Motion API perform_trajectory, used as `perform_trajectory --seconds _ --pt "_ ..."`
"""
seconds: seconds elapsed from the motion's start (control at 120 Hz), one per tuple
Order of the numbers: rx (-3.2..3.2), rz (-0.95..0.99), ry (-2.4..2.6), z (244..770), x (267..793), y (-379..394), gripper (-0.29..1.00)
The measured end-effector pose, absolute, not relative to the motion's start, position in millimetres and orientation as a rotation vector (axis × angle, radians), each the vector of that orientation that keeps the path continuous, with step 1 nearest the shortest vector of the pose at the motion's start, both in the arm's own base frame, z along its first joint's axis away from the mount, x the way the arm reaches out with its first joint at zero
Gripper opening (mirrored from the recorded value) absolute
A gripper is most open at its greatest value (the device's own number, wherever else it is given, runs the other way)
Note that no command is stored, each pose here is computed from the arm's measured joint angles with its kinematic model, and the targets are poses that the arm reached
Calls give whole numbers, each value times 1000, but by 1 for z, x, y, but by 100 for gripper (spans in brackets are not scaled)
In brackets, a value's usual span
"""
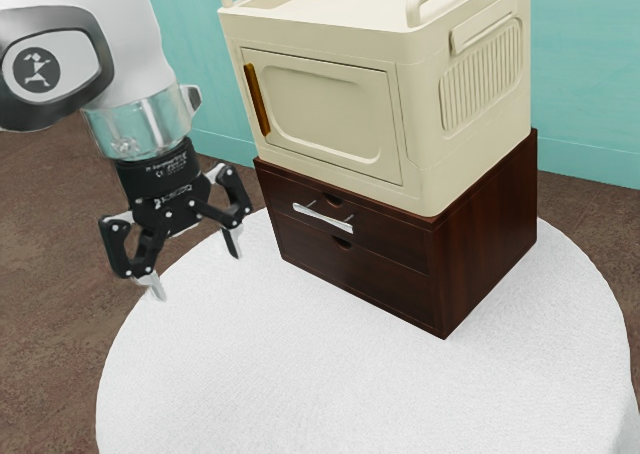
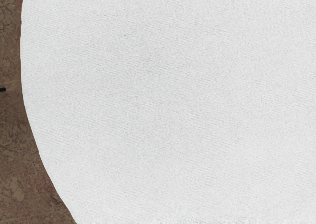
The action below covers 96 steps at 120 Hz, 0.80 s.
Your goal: Pull the drawer handle with one arm to open the drawer
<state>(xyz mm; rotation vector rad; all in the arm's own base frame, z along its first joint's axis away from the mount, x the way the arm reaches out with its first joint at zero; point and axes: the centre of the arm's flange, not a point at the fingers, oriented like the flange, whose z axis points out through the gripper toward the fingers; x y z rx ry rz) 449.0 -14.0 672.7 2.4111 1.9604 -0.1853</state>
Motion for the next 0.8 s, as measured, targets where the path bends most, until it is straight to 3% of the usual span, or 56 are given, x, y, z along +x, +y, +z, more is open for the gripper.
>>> perform_trajectory --seconds 0.5,0.8 --pt "2263 -20 1985 628 546 -5 70" --pt "2210 168 1968 612 528 6 70"
